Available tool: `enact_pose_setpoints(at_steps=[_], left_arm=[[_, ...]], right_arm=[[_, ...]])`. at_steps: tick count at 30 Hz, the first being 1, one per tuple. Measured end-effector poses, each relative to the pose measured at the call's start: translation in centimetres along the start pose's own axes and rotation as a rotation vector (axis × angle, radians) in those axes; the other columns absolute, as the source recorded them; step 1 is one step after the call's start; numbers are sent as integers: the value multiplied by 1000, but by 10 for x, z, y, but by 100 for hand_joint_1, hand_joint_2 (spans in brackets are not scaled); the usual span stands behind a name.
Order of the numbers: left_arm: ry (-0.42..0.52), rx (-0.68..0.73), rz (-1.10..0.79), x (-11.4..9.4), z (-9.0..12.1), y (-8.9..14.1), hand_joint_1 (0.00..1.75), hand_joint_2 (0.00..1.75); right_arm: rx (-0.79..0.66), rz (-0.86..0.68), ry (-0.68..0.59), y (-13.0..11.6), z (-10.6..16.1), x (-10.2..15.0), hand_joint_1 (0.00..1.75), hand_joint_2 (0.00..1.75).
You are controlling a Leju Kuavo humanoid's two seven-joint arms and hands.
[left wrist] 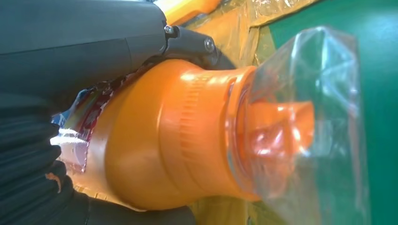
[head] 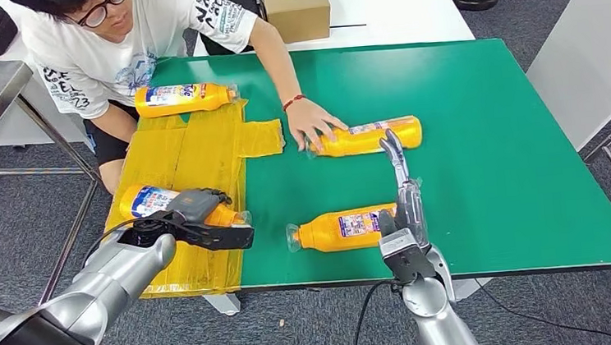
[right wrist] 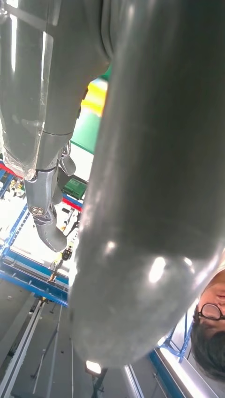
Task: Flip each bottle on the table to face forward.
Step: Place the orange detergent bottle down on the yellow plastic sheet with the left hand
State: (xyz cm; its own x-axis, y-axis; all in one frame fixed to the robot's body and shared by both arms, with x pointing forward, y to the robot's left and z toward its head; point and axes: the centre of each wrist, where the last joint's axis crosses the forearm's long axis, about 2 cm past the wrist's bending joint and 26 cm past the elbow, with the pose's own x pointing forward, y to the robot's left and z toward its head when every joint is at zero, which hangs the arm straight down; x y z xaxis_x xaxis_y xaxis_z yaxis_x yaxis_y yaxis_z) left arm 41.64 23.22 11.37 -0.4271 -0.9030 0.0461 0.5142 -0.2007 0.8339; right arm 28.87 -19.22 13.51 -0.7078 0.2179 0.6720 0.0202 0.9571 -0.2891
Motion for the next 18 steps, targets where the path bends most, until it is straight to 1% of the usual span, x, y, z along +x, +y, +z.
enact_pose_setpoints(at_steps=[6, 18], left_arm=[[1, -8, 2, -2, 0, -1, 0, 175], [0, -13, 0, -8, 2, 0, 0, 175]], right_arm=[[-5, -2, 1, 0, 0, 0, 0, 0], [-10, -5, 3, 0, 0, 0, 0, 0]])
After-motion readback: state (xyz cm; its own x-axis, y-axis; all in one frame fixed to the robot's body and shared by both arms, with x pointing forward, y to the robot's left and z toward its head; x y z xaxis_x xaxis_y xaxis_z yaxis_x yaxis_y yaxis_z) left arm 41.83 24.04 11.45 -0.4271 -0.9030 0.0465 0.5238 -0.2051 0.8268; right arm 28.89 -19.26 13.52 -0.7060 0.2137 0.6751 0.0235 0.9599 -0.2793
